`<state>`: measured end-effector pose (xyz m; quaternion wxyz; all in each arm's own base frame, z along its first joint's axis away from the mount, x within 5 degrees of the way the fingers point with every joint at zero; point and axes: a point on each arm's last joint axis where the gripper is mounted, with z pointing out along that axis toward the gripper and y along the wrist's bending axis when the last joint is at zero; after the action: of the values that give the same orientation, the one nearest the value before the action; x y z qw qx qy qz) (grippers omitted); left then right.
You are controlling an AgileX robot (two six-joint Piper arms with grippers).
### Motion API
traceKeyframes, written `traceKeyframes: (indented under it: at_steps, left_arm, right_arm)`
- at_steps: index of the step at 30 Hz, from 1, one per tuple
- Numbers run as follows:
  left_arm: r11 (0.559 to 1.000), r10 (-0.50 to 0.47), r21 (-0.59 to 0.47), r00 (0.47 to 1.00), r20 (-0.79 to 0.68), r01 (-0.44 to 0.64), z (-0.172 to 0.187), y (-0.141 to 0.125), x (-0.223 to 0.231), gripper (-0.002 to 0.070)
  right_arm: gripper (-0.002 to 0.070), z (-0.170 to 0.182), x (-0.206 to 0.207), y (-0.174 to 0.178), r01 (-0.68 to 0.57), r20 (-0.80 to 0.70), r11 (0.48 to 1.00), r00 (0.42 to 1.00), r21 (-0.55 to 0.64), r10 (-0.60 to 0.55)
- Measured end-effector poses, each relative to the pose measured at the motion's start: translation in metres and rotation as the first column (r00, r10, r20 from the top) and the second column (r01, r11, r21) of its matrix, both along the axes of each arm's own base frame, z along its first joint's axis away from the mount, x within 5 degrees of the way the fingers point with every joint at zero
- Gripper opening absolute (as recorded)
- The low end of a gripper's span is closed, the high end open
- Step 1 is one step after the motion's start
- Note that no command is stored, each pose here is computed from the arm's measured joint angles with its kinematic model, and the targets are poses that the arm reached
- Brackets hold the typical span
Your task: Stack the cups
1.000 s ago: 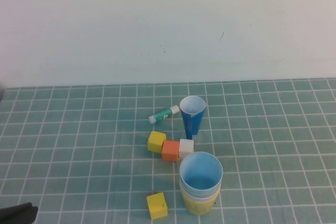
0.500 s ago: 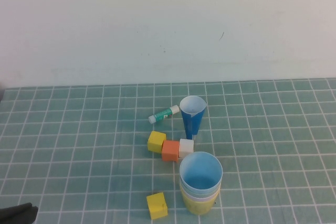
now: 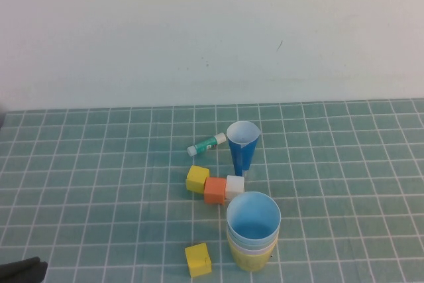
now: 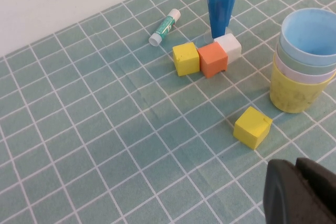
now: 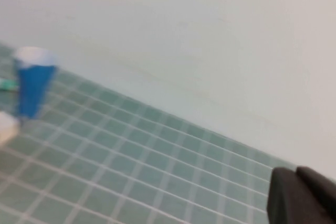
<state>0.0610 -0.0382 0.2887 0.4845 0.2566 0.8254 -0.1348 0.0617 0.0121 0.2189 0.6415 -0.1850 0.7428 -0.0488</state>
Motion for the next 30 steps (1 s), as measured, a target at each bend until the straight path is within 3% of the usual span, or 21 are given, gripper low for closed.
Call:
traceKeyframes:
  at_steps: [4,9,18,30]
  left_arm:
    - [1.0,0.0,0.0,1.0,0.0,0.0,0.0,0.0,0.0,-0.0002]
    - [1.0,0.0,0.0,1.0,0.0,0.0,0.0,0.0,0.0,-0.0002]
    - [1.0,0.001,0.003,1.0,-0.004,-0.001,0.0,0.0,0.0,-0.0002]
    - [1.0,0.001,0.003,1.0,-0.004,-0.001,0.0,0.0,0.0,-0.0002]
  right_arm:
    - [-0.0001,-0.016,-0.006,-0.01,0.166,0.008,0.985,0.986,0.052,-0.166]
    - [-0.0001,-0.038,-0.008,-0.014,0.235,-0.069,0.966,0.971,0.111,-0.229]
    - [-0.0001,-0.049,-0.01,-0.013,0.214,-0.166,0.966,0.968,0.144,-0.19]
    - [-0.0001,-0.049,-0.01,-0.012,0.212,-0.175,0.964,0.967,0.161,-0.184]
